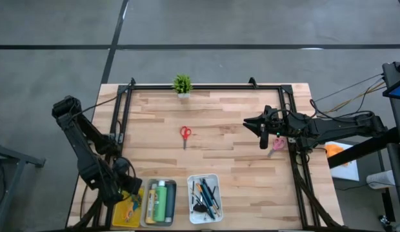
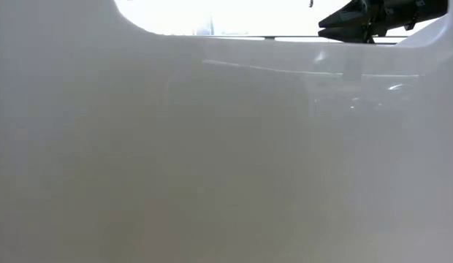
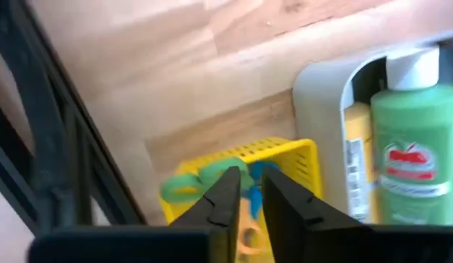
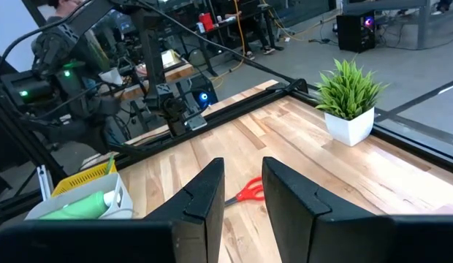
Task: Pick & Place Paint Supplies
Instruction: Put the green scissors into the yellow bin
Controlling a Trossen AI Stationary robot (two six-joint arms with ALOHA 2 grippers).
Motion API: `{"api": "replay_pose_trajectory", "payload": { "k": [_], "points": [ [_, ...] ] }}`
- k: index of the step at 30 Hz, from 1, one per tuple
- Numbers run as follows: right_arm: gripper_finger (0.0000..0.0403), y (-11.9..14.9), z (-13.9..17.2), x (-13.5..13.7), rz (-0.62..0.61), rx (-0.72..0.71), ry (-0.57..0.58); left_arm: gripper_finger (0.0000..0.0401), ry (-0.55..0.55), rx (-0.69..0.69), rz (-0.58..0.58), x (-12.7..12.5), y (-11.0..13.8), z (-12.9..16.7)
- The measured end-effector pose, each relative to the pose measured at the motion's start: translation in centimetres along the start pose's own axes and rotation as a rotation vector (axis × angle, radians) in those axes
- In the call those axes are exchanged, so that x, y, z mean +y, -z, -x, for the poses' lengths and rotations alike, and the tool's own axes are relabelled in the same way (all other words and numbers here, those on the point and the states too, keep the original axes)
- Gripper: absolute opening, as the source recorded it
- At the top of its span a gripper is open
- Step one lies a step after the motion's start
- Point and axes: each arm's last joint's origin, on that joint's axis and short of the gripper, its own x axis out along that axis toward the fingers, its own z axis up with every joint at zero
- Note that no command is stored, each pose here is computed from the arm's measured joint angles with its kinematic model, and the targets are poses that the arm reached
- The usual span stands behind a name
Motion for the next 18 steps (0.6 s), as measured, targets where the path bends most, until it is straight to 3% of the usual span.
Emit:
{"api": "replay_pose_trajectory", "payload": {
  "k": [5,13,18],
  "points": [
    [0.0093,0.0,0.0,0.0,0.0,0.0,0.001,0.0095,0.005,-0.021,-0.229,0.2,-0.1,-0.7],
    [0.0093,0.0,0.0,0.0,0.0,-0.001,0.0,0.0142,0.004,-0.019,-0.248,0.5,-0.2,-1.9],
    [0.0093,0.0,0.0,0.0,0.0,-0.001,0.001,0.0156,0.028,-0.013,-0.548,0.3,-0.1,-1.9]
  ]
}}
